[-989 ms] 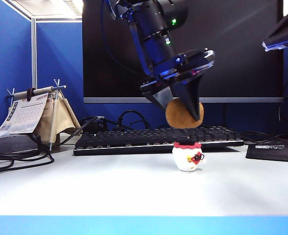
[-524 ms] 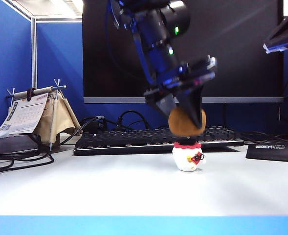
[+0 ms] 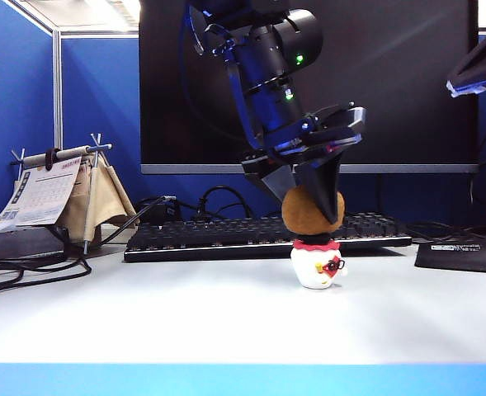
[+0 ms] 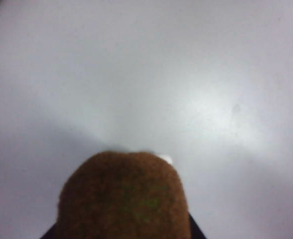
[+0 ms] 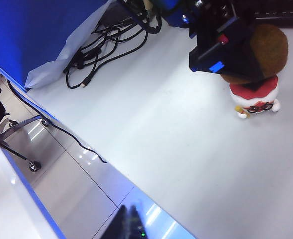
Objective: Place the kiwi on top of the doll with a flat head.
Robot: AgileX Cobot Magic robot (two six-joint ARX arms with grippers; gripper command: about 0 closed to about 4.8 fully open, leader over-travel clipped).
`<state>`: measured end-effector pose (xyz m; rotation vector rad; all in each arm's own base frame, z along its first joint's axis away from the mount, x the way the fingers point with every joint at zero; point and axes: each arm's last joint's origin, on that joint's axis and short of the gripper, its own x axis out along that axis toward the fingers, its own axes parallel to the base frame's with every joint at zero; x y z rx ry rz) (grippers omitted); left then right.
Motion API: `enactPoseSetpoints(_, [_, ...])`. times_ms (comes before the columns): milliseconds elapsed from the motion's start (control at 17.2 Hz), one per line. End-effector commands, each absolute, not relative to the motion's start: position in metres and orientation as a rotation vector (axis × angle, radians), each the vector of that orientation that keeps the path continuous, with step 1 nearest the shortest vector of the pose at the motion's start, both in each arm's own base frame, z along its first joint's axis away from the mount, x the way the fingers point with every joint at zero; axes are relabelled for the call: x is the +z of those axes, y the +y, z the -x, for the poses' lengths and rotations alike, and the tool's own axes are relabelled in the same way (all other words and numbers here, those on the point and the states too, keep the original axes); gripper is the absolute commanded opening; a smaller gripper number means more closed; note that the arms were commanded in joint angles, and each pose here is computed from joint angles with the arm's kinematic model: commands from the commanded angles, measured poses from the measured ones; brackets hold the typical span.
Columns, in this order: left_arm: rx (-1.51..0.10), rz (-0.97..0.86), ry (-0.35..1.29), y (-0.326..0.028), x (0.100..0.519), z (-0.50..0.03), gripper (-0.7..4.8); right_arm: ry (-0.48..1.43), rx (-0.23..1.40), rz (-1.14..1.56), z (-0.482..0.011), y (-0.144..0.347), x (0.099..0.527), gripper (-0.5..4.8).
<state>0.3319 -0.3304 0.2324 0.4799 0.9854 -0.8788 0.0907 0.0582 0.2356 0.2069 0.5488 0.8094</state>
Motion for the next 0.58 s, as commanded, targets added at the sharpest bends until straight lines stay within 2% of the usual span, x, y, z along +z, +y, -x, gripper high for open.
enactPoseSetpoints(58, [-0.880, -0.481, 0.967, -0.3305, 0.2369, -0.3319, 1.00, 0.533, 0.816, -0.204, -0.0909, 0.0585, 0.2372, -0.01])
enactPoseSetpoints(291, [-0.879, -0.482, 0.985, -0.3296, 0.2358, -0.3309, 1.00, 0.534, 0.815, -0.204, -0.0908, 0.0584, 0.2371, -0.01])
enactPoseSetpoints(466, [-0.876, -0.482, 0.995, -0.3291, 0.2354, -0.3303, 1.38, 0.534, 0.815, -0.204, -0.0908, 0.0584, 0.2371, -0.01])
enactPoseSetpoints(582, [-0.876, -0.482, 0.994, -0.3291, 0.2355, -0.3304, 2.31, 0.534, 0.815, -0.204, -0.0908, 0.0584, 0.2371, -0.01])
